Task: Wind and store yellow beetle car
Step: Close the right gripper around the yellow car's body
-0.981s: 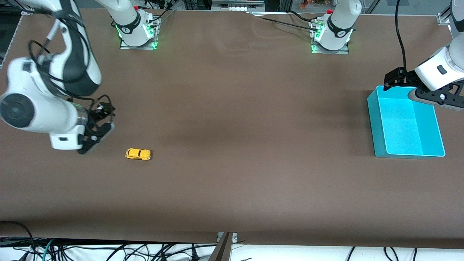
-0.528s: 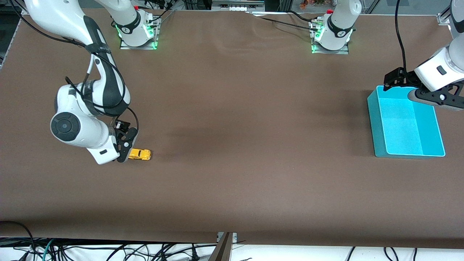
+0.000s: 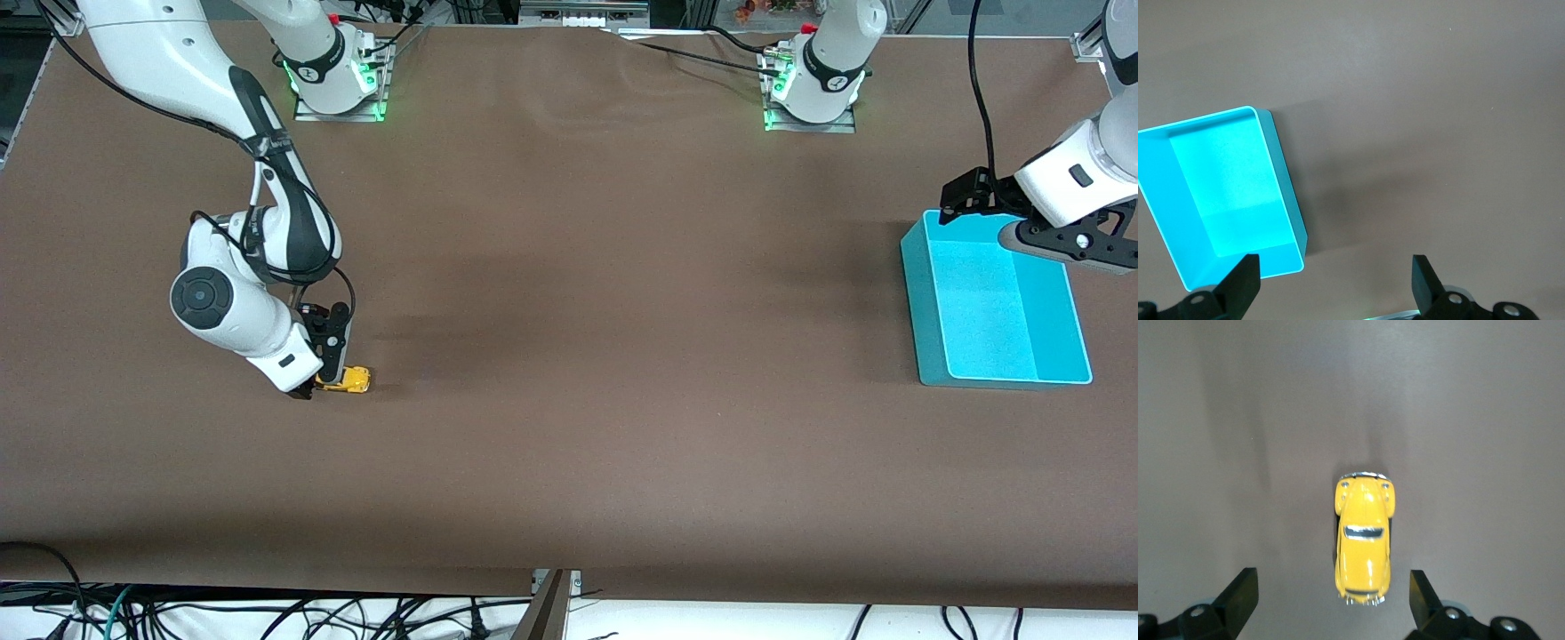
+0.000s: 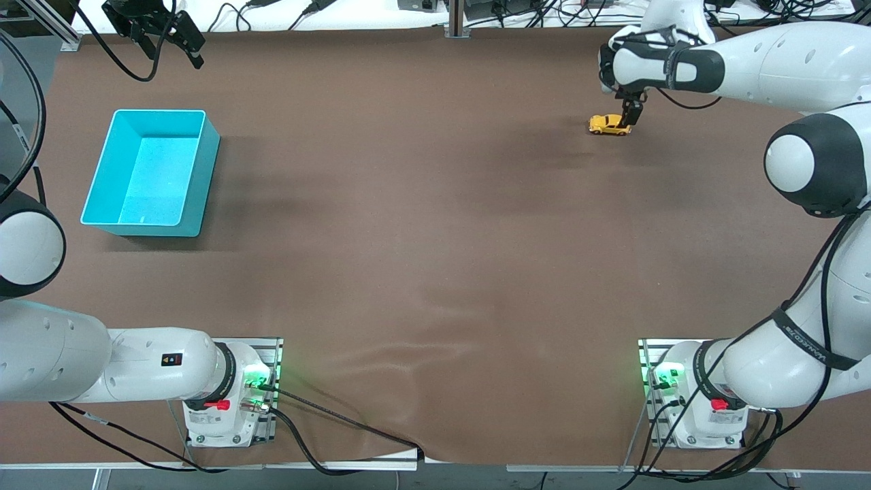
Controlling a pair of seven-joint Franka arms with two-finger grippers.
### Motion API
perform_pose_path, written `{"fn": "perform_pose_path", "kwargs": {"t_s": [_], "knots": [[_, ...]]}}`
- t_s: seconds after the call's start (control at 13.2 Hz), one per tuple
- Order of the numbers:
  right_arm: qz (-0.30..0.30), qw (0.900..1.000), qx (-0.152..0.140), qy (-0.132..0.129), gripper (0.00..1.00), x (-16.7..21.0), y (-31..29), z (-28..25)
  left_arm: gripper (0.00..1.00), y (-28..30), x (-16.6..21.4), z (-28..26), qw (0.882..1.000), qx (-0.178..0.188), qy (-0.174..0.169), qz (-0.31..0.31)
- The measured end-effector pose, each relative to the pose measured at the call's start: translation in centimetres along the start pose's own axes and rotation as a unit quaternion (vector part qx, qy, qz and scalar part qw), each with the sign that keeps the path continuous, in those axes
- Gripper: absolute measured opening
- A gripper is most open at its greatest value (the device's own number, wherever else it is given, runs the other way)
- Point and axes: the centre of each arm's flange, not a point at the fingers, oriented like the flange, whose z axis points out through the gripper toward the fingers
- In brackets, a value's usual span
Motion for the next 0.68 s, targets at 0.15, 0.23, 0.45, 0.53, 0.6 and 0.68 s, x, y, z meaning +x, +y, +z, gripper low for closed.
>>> {"fn": "perform_pose_path", "kwargs": {"t_s": [0.15, 0.23, 0.45, 0.53, 0.6, 0.68], "knots": [[-0.01, 1.0, -0.001, 0.006, 1.0, -0.2, -0.4, 1.5, 1.0, 0.0, 0.0, 0.0, 1.0, 0.0, 0.0, 0.0], [-0.014, 1.0, -0.003, 0.007, 1.0, -0.3, -0.5, 2.1, 1.0, 0.0, 0.0, 0.0, 1.0, 0.0, 0.0, 0.0], [-0.016, 1.0, -0.008, 0.007, 1.0, -0.6, -0.4, 3.0, 1.0, 0.0, 0.0, 0.0, 1.0, 0.0, 0.0, 0.0], [-0.02, 1.0, -0.01, 0.007, 1.0, -0.8, -0.3, 3.0, 1.0, 0.0, 0.0, 0.0, 1.0, 0.0, 0.0, 0.0], [-0.024, 1.0, -0.011, 0.008, 1.0, -1.0, -0.3, 3.0, 1.0, 0.0, 0.0, 0.0, 1.0, 0.0, 0.0, 0.0], [-0.027, 1.0, -0.012, 0.008, 1.0, -1.3, -0.2, 3.1, 1.0, 0.0, 0.0, 0.0, 1.0, 0.0, 0.0, 0.0]]}}
